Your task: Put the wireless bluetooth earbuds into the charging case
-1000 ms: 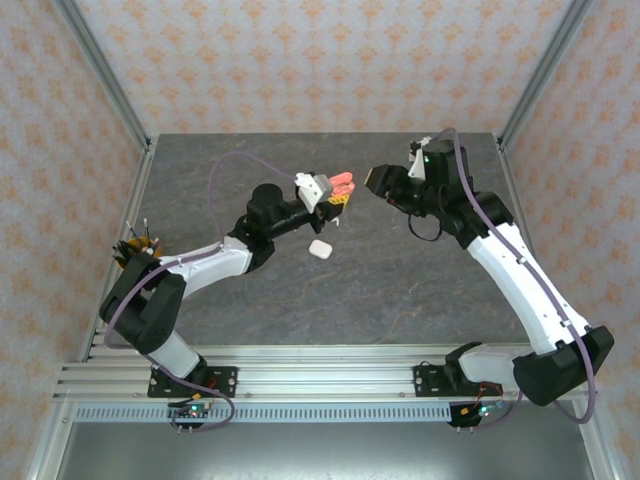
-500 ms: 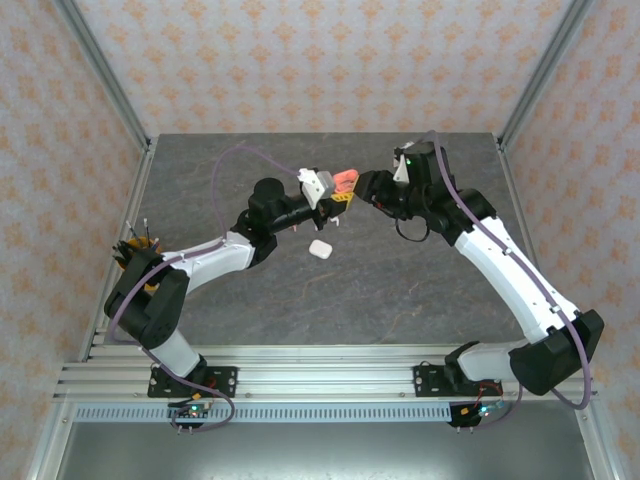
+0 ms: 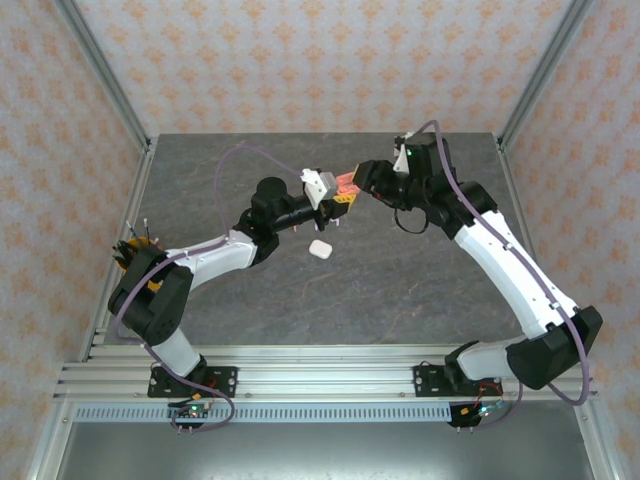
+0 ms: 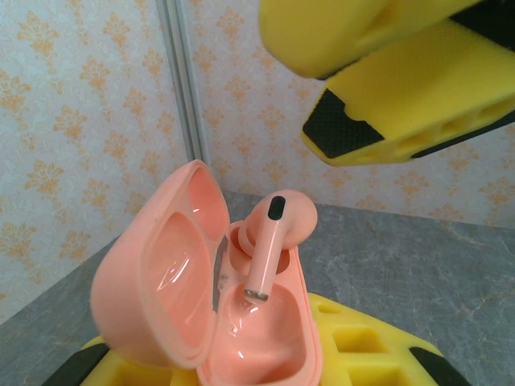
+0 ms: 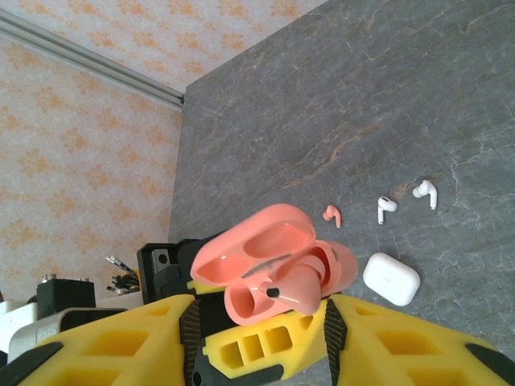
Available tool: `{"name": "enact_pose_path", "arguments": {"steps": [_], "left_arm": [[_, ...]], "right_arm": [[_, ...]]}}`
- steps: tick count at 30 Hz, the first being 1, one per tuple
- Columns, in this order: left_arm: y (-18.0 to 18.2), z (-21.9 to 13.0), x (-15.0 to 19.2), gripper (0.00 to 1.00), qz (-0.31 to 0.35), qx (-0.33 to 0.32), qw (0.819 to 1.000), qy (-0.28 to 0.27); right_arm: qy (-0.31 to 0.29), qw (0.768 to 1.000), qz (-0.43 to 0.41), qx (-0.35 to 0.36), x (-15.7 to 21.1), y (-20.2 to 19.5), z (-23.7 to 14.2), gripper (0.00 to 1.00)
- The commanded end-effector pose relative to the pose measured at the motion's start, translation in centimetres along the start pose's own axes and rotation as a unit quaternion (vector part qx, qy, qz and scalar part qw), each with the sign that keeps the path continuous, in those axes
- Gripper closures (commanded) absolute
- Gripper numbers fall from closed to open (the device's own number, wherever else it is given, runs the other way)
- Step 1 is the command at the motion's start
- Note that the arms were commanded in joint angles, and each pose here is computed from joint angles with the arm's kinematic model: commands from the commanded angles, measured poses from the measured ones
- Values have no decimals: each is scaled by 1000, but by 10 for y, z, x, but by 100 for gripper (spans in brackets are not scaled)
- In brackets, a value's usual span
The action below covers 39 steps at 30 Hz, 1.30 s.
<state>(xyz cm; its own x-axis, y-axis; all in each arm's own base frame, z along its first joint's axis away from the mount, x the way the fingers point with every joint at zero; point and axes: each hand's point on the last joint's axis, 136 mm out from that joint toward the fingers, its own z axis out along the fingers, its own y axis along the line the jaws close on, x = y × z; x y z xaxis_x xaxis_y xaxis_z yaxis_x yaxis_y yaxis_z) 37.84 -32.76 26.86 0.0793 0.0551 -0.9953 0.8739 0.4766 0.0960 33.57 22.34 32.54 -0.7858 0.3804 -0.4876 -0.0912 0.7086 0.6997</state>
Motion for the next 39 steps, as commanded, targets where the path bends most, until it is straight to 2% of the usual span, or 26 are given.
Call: {"name": "enact_pose_path", "arguments": {"steps": [1, 39], "left_arm": [[1, 3, -15, 100, 4, 11, 1000, -16], [-5, 14, -10, 100, -2, 35, 999, -10]], "right_arm": [[-9, 1000, -12, -3, -7, 7, 2, 53], [11, 999, -8, -35, -3, 25, 17, 54]]}}
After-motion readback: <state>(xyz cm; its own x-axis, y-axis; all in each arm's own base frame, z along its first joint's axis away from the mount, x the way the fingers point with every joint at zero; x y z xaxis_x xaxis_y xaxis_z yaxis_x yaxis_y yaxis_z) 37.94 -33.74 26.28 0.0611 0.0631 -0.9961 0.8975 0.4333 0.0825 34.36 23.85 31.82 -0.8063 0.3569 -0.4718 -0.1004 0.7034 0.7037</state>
